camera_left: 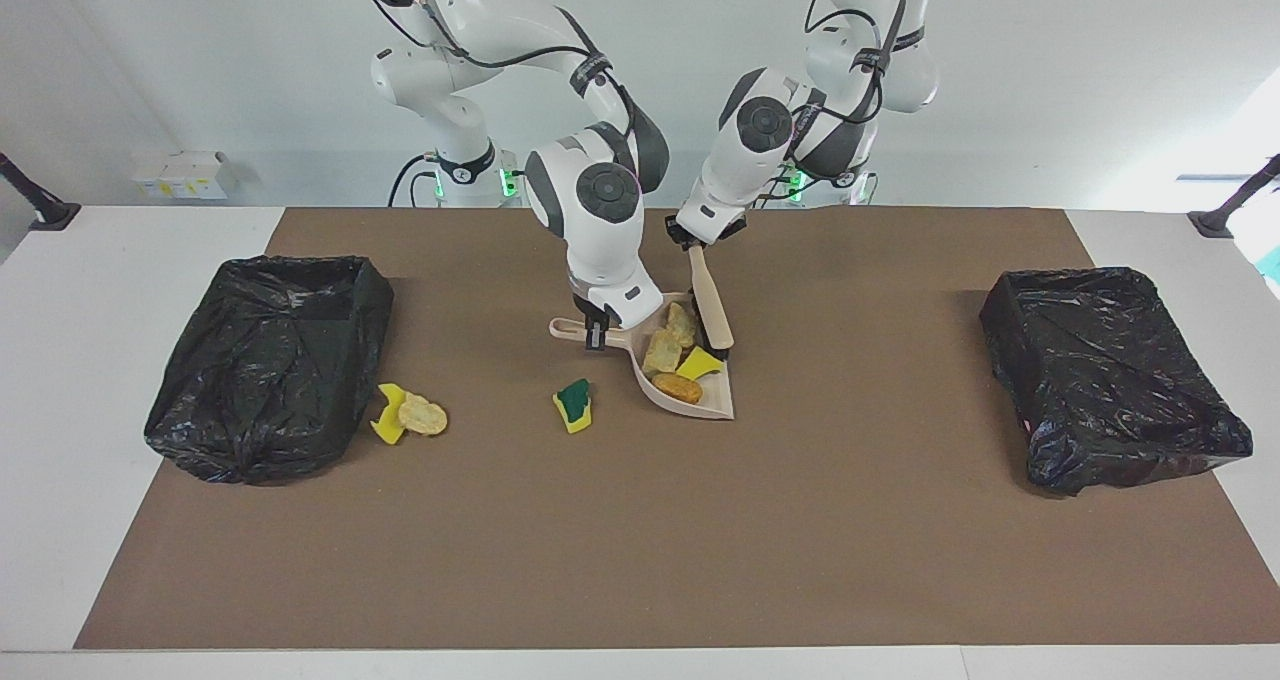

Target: Sweep and dump trash in bin

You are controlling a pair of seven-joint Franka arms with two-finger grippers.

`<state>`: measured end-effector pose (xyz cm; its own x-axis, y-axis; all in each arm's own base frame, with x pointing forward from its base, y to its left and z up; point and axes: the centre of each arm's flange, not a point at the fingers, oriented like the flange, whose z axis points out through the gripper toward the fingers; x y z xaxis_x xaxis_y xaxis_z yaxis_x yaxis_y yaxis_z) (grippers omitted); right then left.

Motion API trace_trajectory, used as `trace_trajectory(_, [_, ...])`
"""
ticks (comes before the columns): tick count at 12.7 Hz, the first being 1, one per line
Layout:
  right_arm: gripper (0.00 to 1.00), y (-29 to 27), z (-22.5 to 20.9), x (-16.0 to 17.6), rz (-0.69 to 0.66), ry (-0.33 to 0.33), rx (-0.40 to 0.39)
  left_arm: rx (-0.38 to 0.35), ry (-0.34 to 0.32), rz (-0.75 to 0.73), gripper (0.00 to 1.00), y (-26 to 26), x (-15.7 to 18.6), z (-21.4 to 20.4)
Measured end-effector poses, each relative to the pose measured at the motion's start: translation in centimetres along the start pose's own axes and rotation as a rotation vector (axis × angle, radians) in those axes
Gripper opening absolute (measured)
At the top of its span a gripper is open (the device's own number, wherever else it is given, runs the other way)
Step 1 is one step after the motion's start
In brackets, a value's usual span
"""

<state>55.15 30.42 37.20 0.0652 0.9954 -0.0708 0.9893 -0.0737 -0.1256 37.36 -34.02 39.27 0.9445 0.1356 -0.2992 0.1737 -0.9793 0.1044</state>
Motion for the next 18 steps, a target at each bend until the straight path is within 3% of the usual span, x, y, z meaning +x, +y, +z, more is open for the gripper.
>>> trace_trajectory(6, [0.31, 1.3, -2.4, -3.0, 0.023, 0.094, 0.007, -0.012, 0.051, -0.053, 0.26, -3.6, 1.0, -5.5])
trace_trajectory(10, [0.31, 4.4, -4.7, -8.9, 0.025, 0.140, -0.030, 0.006, 0.077, -0.027, 0.26, -3.2, 0.5, -7.2])
trace_trajectory(14, [0.31, 7.0, -7.2, -16.1, 0.089, 0.153, -0.028, 0.045, 0.062, 0.060, 0.26, -0.1, -2.6, -4.5])
trace_trajectory(18, [0.31, 7.7, -9.5, -21.5, 0.048, 0.153, 0.003, 0.075, 0.068, 0.107, 0.26, 2.9, -6.5, 1.1])
